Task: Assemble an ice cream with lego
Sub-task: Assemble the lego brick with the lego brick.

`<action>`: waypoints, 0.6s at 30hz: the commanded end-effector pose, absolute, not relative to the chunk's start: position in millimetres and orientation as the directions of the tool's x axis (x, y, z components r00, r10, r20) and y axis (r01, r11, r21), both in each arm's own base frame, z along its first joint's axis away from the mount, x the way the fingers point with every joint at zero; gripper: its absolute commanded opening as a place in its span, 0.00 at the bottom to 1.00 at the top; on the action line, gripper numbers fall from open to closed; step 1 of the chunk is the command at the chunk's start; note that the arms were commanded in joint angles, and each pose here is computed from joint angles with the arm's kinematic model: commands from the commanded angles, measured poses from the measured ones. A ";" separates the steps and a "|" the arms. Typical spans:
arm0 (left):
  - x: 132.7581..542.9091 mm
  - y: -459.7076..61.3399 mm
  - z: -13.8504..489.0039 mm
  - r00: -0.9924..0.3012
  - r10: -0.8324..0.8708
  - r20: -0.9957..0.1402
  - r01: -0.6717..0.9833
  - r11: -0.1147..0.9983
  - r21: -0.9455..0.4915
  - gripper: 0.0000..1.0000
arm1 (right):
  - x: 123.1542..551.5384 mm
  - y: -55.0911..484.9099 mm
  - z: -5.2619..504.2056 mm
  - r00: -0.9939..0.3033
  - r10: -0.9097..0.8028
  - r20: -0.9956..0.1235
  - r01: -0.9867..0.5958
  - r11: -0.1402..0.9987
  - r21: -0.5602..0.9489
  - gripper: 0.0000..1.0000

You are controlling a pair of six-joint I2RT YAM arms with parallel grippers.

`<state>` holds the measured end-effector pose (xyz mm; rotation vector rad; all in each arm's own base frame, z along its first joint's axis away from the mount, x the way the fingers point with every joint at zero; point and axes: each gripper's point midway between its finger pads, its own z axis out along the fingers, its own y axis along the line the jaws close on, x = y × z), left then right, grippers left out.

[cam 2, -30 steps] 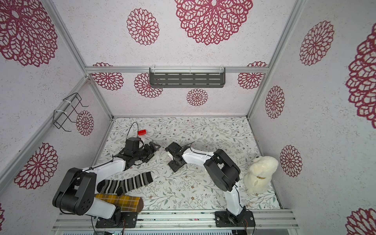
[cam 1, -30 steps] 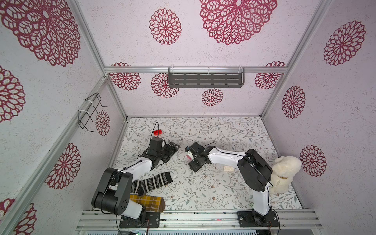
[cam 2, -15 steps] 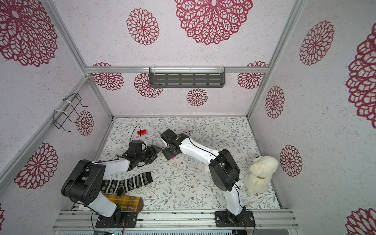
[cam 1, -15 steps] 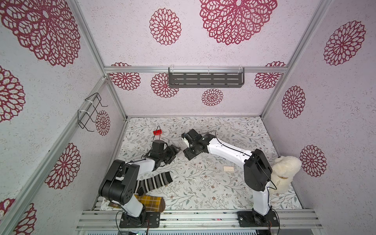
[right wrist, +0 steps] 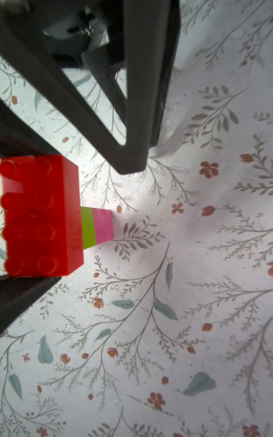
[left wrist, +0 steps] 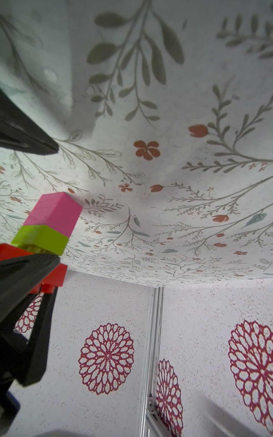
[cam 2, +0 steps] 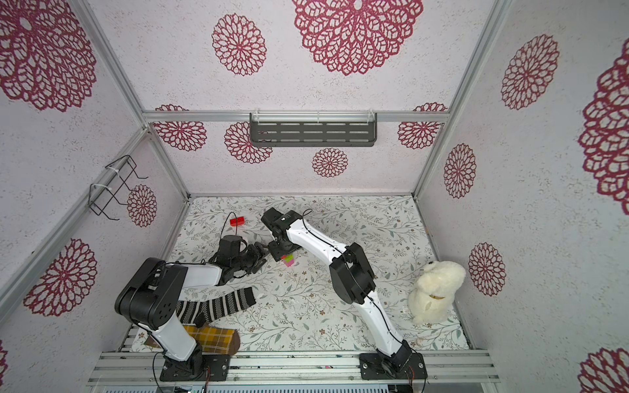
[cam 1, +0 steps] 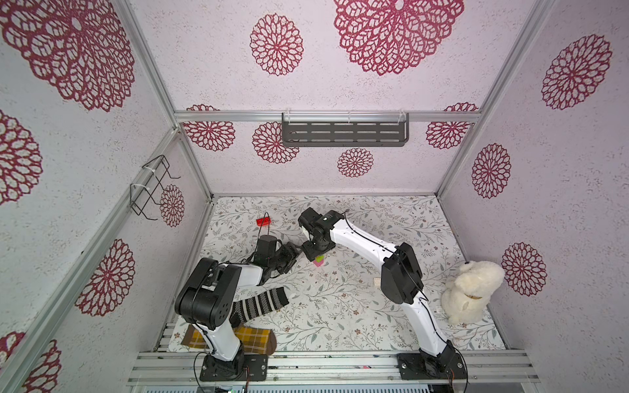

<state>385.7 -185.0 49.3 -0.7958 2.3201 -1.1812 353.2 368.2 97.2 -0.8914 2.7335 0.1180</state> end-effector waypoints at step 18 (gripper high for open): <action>406.3 -208.2 55.8 -0.787 -0.602 -0.136 -0.233 0.494 -0.838 0.70 | 354.1 356.9 110.5 -0.786 -0.564 -0.254 -0.582 0.813 -0.004 0.20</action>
